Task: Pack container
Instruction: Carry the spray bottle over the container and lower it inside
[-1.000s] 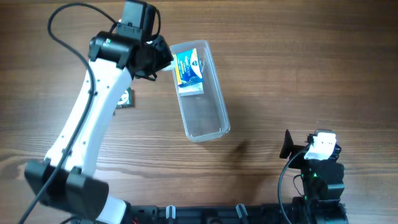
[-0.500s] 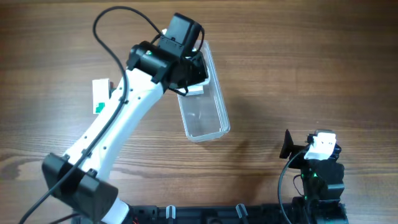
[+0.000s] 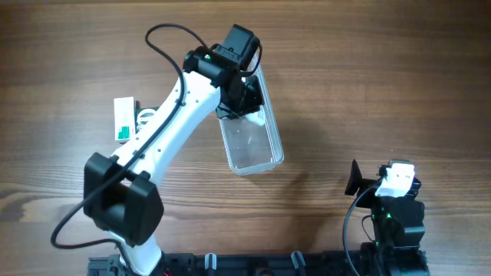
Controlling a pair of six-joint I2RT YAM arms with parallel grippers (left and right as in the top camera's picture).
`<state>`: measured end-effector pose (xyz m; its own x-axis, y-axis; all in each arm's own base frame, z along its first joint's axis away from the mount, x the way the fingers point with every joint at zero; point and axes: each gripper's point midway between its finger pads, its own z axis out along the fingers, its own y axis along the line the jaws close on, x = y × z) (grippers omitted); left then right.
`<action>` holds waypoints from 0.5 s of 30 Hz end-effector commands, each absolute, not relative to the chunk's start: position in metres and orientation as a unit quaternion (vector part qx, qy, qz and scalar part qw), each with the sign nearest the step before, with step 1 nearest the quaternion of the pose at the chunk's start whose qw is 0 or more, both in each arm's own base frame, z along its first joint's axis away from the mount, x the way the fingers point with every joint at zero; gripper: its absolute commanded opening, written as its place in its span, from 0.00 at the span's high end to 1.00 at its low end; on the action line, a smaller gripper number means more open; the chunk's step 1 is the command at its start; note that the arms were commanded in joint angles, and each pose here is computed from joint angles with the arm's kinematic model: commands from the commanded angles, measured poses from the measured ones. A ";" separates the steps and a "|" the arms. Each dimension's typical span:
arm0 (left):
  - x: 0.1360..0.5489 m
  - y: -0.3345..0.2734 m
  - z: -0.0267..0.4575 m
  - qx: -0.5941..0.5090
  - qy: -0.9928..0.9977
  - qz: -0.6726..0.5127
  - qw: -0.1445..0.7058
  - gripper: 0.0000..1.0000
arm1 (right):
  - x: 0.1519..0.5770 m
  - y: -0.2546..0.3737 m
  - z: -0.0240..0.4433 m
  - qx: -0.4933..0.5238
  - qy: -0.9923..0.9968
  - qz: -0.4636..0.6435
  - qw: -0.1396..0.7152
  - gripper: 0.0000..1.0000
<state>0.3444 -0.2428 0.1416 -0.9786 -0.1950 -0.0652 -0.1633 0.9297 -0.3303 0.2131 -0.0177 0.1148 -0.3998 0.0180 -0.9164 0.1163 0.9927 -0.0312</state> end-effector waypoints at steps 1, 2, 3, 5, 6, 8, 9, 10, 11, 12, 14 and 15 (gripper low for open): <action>0.349 -0.251 0.133 -0.081 0.982 -0.168 0.036 0.96 | 0.213 -0.017 0.114 0.046 0.834 -0.038 0.548 0.00; 0.351 -0.253 0.130 -0.074 0.983 -0.167 0.035 0.96 | 0.213 -0.017 0.114 0.046 0.834 -0.038 0.548 0.00; 0.354 -0.255 0.128 -0.065 0.983 -0.167 0.034 0.94 | 0.213 -0.017 0.114 0.047 0.834 -0.038 0.548 0.00; 0.356 -0.256 0.123 -0.057 0.985 -0.160 0.026 0.93 | 0.213 -0.017 0.114 0.046 0.834 -0.038 0.548 0.00; 0.357 -0.256 0.119 -0.055 0.986 -0.156 0.022 0.93 | 0.213 -0.017 0.114 0.046 0.834 -0.038 0.548 0.00; 0.359 -0.258 0.112 -0.050 0.987 -0.153 0.016 0.92 | 0.213 -0.017 0.114 0.046 0.834 -0.038 0.548 0.00; 0.359 -0.258 0.108 -0.050 0.987 -0.150 0.012 0.92 | 0.213 -0.017 0.114 0.047 0.834 -0.038 0.548 0.00; 0.359 -0.258 0.106 -0.050 0.988 -0.149 0.010 0.92 | 0.213 -0.017 0.114 0.046 0.834 -0.038 0.548 0.00; 0.359 -0.258 0.104 -0.048 0.988 -0.147 0.009 0.91 | 0.213 -0.017 0.114 0.047 0.834 -0.038 0.548 0.00; 0.359 -0.258 0.102 -0.047 0.988 -0.146 0.008 0.89 | 0.213 -0.017 0.114 0.047 0.834 -0.038 0.548 0.00; 0.359 -0.258 0.099 -0.037 0.989 -0.144 0.006 0.81 | 0.213 -0.017 0.114 0.047 0.834 -0.038 0.548 0.00; 0.359 -0.258 0.096 -0.034 0.989 -0.142 0.004 0.76 | 0.213 -0.017 0.114 0.047 0.834 -0.038 0.548 0.00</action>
<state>0.3554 -0.2500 0.0941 -0.9928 -0.1197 0.0107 -0.1184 0.9593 -0.2563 0.2131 -0.0177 0.1148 -0.3998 0.0180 -0.9164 0.1163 0.9927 -0.0312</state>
